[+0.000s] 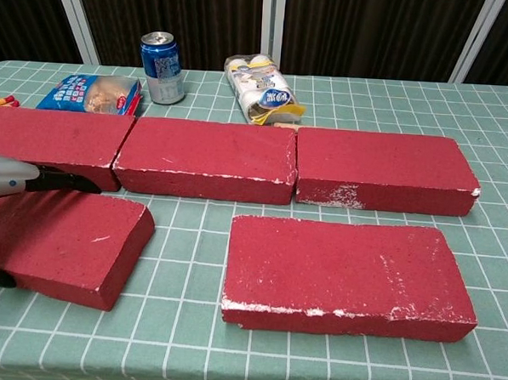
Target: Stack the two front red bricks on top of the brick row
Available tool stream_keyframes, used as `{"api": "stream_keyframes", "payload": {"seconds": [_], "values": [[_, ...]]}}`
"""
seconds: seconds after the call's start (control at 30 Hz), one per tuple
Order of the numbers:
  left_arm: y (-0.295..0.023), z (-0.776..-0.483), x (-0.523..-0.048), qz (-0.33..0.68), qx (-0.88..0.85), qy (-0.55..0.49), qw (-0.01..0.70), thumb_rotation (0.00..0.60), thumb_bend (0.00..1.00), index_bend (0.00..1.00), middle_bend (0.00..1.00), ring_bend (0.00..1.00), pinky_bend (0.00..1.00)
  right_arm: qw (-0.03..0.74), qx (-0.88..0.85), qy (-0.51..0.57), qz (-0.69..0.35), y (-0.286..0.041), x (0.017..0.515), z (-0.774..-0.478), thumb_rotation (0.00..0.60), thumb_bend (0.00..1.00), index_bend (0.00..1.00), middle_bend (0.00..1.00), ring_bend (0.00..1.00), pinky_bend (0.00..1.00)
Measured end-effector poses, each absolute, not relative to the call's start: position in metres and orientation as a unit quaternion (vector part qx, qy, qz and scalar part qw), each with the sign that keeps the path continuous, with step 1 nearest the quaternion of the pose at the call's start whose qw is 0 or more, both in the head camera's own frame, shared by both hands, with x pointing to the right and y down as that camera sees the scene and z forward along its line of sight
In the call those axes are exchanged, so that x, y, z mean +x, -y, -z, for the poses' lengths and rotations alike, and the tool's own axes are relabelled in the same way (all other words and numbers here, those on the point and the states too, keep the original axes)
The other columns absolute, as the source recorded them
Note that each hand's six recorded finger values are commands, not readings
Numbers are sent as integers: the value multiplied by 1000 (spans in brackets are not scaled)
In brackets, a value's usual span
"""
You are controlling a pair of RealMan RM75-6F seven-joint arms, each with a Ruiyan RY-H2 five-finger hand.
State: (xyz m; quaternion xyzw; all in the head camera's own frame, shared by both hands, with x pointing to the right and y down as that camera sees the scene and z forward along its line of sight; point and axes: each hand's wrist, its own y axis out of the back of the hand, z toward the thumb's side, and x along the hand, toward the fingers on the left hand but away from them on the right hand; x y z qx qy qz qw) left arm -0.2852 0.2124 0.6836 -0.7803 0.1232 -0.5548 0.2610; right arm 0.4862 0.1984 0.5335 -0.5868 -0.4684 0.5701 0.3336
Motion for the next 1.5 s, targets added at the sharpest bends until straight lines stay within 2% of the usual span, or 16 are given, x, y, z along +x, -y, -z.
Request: {"api": "stream_keyframes", "payload": {"seconds": [0.2, 0.43, 0.7, 0.83, 1.0, 1.5], "values": [[-212, -682, -284, 550, -782, -128, 262, 600, 123, 117, 131, 3, 0, 333, -587, 469, -571, -199, 487, -534, 600, 0, 0, 0, 0, 0], [-210, -673, -281, 539, -788, -139, 263, 600, 167, 137, 168, 62, 0, 332, -585, 470, -571, -199, 488, -534, 600, 0, 0, 0, 0, 0], [-201, -642, -277, 518, -790, -159, 285, 600, 178, 144, 171, 77, 0, 332, -583, 473, -572, -199, 490, -532, 600, 0, 0, 0, 0, 0], [-182, -623, -276, 514, -778, -175, 315, 600, 177, 144, 171, 77, 0, 335, -580, 477, -569, -197, 491, -529, 600, 0, 0, 0, 0, 0], [-154, -617, -274, 521, -767, -191, 321, 600, 177, 144, 171, 77, 0, 341, -576, 485, -563, -195, 493, -522, 600, 0, 0, 0, 0, 0], [-77, -654, -261, 576, -759, -190, 236, 600, 177, 144, 174, 76, 0, 344, -570, 492, -561, -192, 495, -514, 600, 0, 0, 0, 0, 0]]}}
